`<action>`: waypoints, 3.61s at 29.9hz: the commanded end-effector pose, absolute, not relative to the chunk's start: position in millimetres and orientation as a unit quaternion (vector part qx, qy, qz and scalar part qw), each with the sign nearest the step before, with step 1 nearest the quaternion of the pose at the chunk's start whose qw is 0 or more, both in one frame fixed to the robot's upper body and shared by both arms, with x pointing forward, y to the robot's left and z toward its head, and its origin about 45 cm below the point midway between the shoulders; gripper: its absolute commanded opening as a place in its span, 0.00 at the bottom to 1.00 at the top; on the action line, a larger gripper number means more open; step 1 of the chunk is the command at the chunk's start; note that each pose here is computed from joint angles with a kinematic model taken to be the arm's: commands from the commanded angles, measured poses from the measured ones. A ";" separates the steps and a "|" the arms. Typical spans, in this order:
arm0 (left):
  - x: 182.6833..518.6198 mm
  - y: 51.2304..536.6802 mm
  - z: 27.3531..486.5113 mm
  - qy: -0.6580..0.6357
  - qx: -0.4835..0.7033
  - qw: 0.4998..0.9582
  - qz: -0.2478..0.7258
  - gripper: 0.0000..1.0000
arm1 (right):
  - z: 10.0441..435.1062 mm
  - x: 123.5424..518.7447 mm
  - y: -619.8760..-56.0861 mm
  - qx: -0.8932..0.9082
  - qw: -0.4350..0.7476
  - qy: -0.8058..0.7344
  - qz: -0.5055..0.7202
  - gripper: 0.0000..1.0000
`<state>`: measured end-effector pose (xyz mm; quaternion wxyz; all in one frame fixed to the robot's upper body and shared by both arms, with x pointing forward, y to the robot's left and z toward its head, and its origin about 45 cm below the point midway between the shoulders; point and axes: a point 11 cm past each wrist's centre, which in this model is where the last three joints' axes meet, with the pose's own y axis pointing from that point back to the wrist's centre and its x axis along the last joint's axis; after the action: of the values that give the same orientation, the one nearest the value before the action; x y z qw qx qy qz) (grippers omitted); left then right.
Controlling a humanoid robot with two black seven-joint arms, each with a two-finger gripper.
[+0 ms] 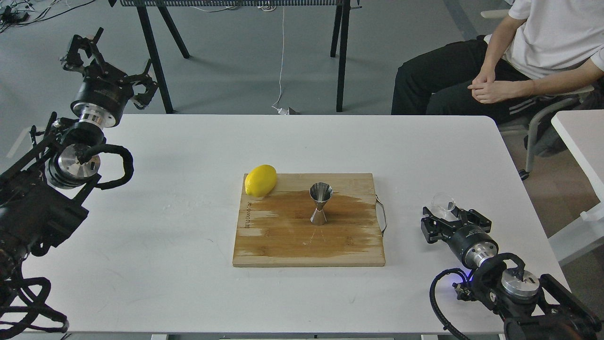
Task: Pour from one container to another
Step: 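Reach the right gripper to the small clear glass and grasp it, then lift the clear glass with the right gripper over the jigger, then tilt the clear glass with the right gripper to pour into the jigger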
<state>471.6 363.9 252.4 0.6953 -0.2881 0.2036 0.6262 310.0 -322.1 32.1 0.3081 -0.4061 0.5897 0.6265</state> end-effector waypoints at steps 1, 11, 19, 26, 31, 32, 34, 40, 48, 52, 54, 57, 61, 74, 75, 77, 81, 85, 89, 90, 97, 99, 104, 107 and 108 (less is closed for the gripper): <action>471.6 364.6 252.6 0.203 -0.289 0.694 0.628 1.00 | 31.0 310.8 -318.4 -0.404 0.309 0.588 0.628 0.53; 472.1 371.2 258.3 0.195 -0.288 0.693 0.631 1.00 | 32.6 311.8 -314.7 -0.411 0.307 0.584 0.629 0.33; 471.0 380.6 265.7 0.176 -0.299 0.689 0.637 1.00 | 56.3 320.0 -298.4 -0.449 0.315 0.555 0.626 0.31; 470.7 378.5 270.6 0.174 -0.305 0.700 0.622 1.00 | 119.1 332.2 -280.0 -0.549 0.300 0.515 0.586 0.28; 470.5 378.9 270.8 0.173 -0.305 0.702 0.620 1.00 | 147.1 337.9 -251.7 -0.608 0.259 0.509 0.552 0.28; 470.5 378.9 270.8 0.173 -0.305 0.702 0.620 1.00 | 149.6 338.7 -247.7 -0.615 0.252 0.510 0.546 0.28; 470.3 379.4 270.8 0.173 -0.304 0.702 0.621 1.00 | 156.7 343.1 -238.1 -0.633 0.238 0.511 0.530 0.28; 468.0 392.2 275.6 0.162 -0.300 0.700 0.628 1.00 | 160.2 346.4 -174.9 -0.692 0.161 0.488 0.508 0.27; 466.8 399.1 279.0 0.156 -0.298 0.699 0.631 1.00 | 169.0 352.2 -140.9 -0.748 0.097 0.489 0.439 0.26; 466.7 399.5 278.9 0.156 -0.297 0.699 0.632 1.00 | 163.9 347.0 -134.2 -0.770 0.062 0.488 0.406 0.26; 466.7 399.6 279.1 0.155 -0.298 0.699 0.632 1.00 | 163.3 346.4 -133.1 -0.780 0.049 0.490 0.386 0.26; 466.7 399.6 279.1 0.155 -0.298 0.699 0.632 1.00 | 162.3 346.0 -132.8 -0.787 0.039 0.492 0.371 0.26; 466.7 399.7 279.2 0.156 -0.298 0.699 0.632 1.00 | 162.3 347.0 -133.4 -0.793 0.030 0.496 0.352 0.26; 465.4 406.6 282.4 0.150 -0.296 0.697 0.636 1.00 | 159.3 341.4 -118.5 -0.829 -0.025 0.481 0.283 0.26; 465.3 407.3 282.8 0.149 -0.295 0.697 0.636 1.00 | 158.6 340.7 -117.8 -0.832 -0.031 0.481 0.275 0.26; 464.8 410.1 284.1 0.147 -0.294 0.696 0.638 1.00 | 156.6 338.8 -116.3 -0.838 -0.043 0.480 0.257 0.26; 464.4 410.4 283.5 0.147 -0.295 0.696 0.638 1.00 | 154.5 337.4 -115.2 -0.839 -0.054 0.483 0.246 0.26; 464.8 410.4 284.5 0.146 -0.296 0.696 0.638 1.00 | 157.7 339.8 -114.4 -0.843 -0.057 0.483 0.230 0.26; 464.8 410.3 284.4 0.147 -0.295 0.696 0.638 1.00 | 157.4 340.6 -115.7 -0.847 -0.073 0.488 0.197 0.26; 464.8 410.4 284.5 0.146 -0.296 0.696 0.638 1.00 | 156.2 339.6 -115.5 -0.848 -0.076 0.487 0.196 0.26; 464.8 410.4 284.5 0.146 -0.296 0.696 0.638 1.00 | 156.8 340.7 -119.4 -0.849 -0.083 0.488 0.187 0.26; 464.6 411.1 284.8 0.146 -0.295 0.696 0.638 1.00 | 158.6 342.9 -122.8 -0.848 -0.081 0.491 0.180 0.26; 464.2 411.7 284.2 0.146 -0.294 0.696 0.639 1.00 | 160.4 346.2 -130.1 -0.847 -0.085 0.495 0.171 0.26; 464.5 411.8 285.2 0.145 -0.295 0.696 0.639 1.00 | 160.8 346.1 -129.8 -0.848 -0.084 0.495 0.170 0.26; 464.2 411.9 284.5 0.145 -0.295 0.695 0.639 1.00 | 160.6 345.8 -129.5 -0.848 -0.086 0.494 0.168 0.26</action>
<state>464.5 411.6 285.0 0.6959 -0.2948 0.1451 0.6386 346.1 -129.7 160.3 -0.0845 -0.8476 0.4951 0.1712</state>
